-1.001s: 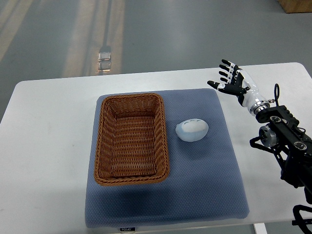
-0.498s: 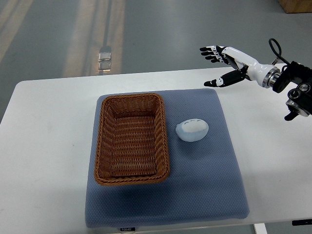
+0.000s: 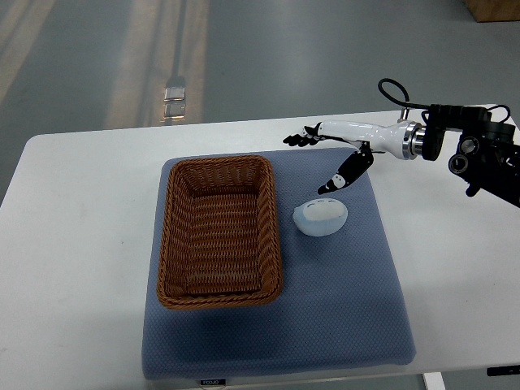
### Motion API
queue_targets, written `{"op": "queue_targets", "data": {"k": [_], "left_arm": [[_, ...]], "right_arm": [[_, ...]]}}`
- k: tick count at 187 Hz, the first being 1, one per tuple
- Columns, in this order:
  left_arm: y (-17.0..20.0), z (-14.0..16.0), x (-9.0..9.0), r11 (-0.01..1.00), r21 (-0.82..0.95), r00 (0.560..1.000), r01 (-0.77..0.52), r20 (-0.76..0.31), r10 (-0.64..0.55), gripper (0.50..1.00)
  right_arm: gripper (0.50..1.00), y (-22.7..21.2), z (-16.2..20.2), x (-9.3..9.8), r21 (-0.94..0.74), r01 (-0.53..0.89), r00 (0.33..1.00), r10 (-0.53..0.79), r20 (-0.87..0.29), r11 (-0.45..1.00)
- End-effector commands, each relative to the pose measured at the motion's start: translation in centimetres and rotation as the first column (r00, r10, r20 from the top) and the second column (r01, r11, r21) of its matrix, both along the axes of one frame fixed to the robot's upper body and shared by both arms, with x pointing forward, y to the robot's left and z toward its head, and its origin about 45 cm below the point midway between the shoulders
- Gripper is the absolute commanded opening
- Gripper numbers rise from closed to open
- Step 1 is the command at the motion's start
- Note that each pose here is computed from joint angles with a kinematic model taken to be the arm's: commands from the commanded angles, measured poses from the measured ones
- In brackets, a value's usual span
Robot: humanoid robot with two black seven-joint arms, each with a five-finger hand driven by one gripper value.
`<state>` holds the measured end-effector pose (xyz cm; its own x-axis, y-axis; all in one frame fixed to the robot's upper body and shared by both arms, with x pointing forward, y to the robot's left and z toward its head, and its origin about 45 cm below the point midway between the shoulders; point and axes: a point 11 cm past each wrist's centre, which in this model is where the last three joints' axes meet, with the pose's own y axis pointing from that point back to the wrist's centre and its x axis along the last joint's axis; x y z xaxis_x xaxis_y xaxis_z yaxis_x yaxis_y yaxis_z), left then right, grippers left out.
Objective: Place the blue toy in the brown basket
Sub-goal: 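Move the right hand over the pale blue plush toy, then close the right hand's fingers around the plush toy, then lift the toy with the right hand and carry it over the basket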
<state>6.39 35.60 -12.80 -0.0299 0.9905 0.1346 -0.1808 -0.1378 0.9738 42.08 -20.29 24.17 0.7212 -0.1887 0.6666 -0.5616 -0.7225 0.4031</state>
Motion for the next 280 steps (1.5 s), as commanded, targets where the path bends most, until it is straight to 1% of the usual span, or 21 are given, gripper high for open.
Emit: {"op": "queue_targets", "data": {"k": [1, 12, 36, 68, 108, 134, 145, 161, 168, 180, 181, 188, 189, 194, 197, 200, 213, 218, 228, 254, 280], "left_arm": [[0.0, 0.0, 0.0, 1.000, 0.001, 1.000, 0.000, 0.000, 0.000, 1.000], [0.0, 0.0, 0.0, 1.000, 0.001, 1.000, 0.000, 0.000, 0.000, 1.000], [0.0, 0.0, 0.0, 1.000, 0.001, 1.000, 0.000, 0.000, 0.000, 1.000], [0.0, 0.0, 0.2, 1.000, 0.000, 1.000, 0.001, 0.003, -0.001, 1.000], [-0.2, 0.0, 0.5, 1.000, -0.005, 1.000, 0.004, 0.007, -0.004, 1.000], [-0.2, 0.0, 0.5, 1.000, -0.004, 1.000, 0.006, 0.007, -0.006, 1.000], [-0.1, 0.1, 0.6, 1.000, -0.003, 1.000, 0.006, 0.008, -0.006, 1.000], [-0.1, 0.1, 0.6, 1.000, -0.003, 1.000, 0.006, 0.008, -0.006, 1.000], [-0.2, 0.1, 0.6, 1.000, -0.004, 1.000, 0.006, 0.009, -0.006, 1.000], [-0.2, 0.1, 0.6, 1.000, -0.004, 1.000, 0.006, 0.009, -0.006, 1.000], [-0.2, 0.1, 0.6, 1.000, -0.004, 1.000, 0.006, 0.009, -0.006, 1.000], [-0.2, 0.0, 0.6, 1.000, -0.006, 1.000, 0.006, 0.009, -0.006, 1.000], [-0.2, 0.0, 0.6, 1.000, -0.006, 1.000, 0.006, 0.009, -0.006, 1.000], [-0.2, 0.0, 0.6, 1.000, -0.006, 1.000, 0.006, 0.009, -0.006, 1.000], [-0.2, 0.0, 0.6, 1.000, -0.006, 1.000, 0.006, 0.009, -0.006, 1.000], [-0.2, 0.0, 0.6, 1.000, -0.006, 1.000, 0.006, 0.009, -0.006, 1.000], [-0.2, 0.0, 0.6, 1.000, -0.006, 1.000, 0.006, 0.009, -0.006, 1.000], [-0.2, 0.0, 0.6, 1.000, -0.006, 1.000, 0.006, 0.009, -0.006, 1.000], [-0.2, 0.0, 0.6, 1.000, -0.006, 1.000, 0.006, 0.009, -0.006, 1.000], [-0.2, 0.0, 0.6, 1.000, -0.006, 1.000, 0.006, 0.009, -0.006, 1.000], [-0.2, 0.0, 0.6, 1.000, -0.006, 1.000, 0.006, 0.009, -0.006, 1.000]], "right_arm": [[0.907, 0.4, -1.1, -0.7, -0.055, -0.042, 0.999, 0.041, -0.016, 0.998], [0.907, 0.8, -1.6, -1.3, -0.080, -0.079, 0.997, 0.077, -0.031, 0.994], [0.907, 0.5, -2.8, -1.9, -0.132, -0.111, 0.993, 0.105, -0.049, 0.985], [0.901, 0.0, -3.6, -2.1, -0.171, -0.110, 0.994, 0.104, -0.043, 0.979], [0.862, -0.2, -4.3, -2.2, -0.207, -0.117, 0.993, 0.109, -0.046, 0.971], [0.813, -0.5, -4.6, -2.1, -0.221, -0.111, 0.994, 0.103, -0.047, 0.969], [0.778, -0.6, -4.6, -2.1, -0.225, -0.108, 0.994, 0.100, -0.046, 0.968], [0.756, -0.6, -4.9, -2.0, -0.245, -0.115, 0.993, 0.108, -0.039, 0.963], [0.729, -0.5, -5.0, -2.1, -0.252, -0.119, 0.993, 0.113, -0.037, 0.960], [0.705, -0.6, -5.0, -1.9, -0.254, -0.110, 0.994, 0.107, -0.026, 0.961], [0.693, -0.6, -5.0, -1.9, -0.253, -0.109, 0.994, 0.107, -0.025, 0.961], [0.662, -0.6, -5.0, -1.9, -0.252, -0.106, 0.994, 0.105, -0.019, 0.962], [0.652, -0.6, -5.0, -1.9, -0.252, -0.106, 0.994, 0.105, -0.018, 0.962], [0.637, -0.7, -5.0, -1.8, -0.252, -0.103, 0.995, 0.102, -0.015, 0.962], [0.619, -0.7, -5.0, -1.8, -0.252, -0.100, 0.995, 0.100, -0.013, 0.963], [0.613, -0.7, -4.9, -1.8, -0.250, -0.098, 0.995, 0.098, -0.010, 0.963], [0.556, -0.8, -4.9, -1.7, -0.247, -0.090, 0.996, 0.093, 0.000, 0.965], [0.543, -0.8, -4.9, -1.6, -0.247, -0.088, 0.996, 0.091, 0.003, 0.965], [0.535, -1.0, -4.7, -1.5, -0.246, -0.079, 0.996, 0.085, 0.013, 0.966], [0.535, -1.3, -3.7, -0.8, -0.237, -0.059, 0.996, 0.071, 0.046, 0.970], [0.537, -0.7, -0.8, 0.6, -0.237, -0.053, 0.991, 0.081, 0.109, 0.970]]}}
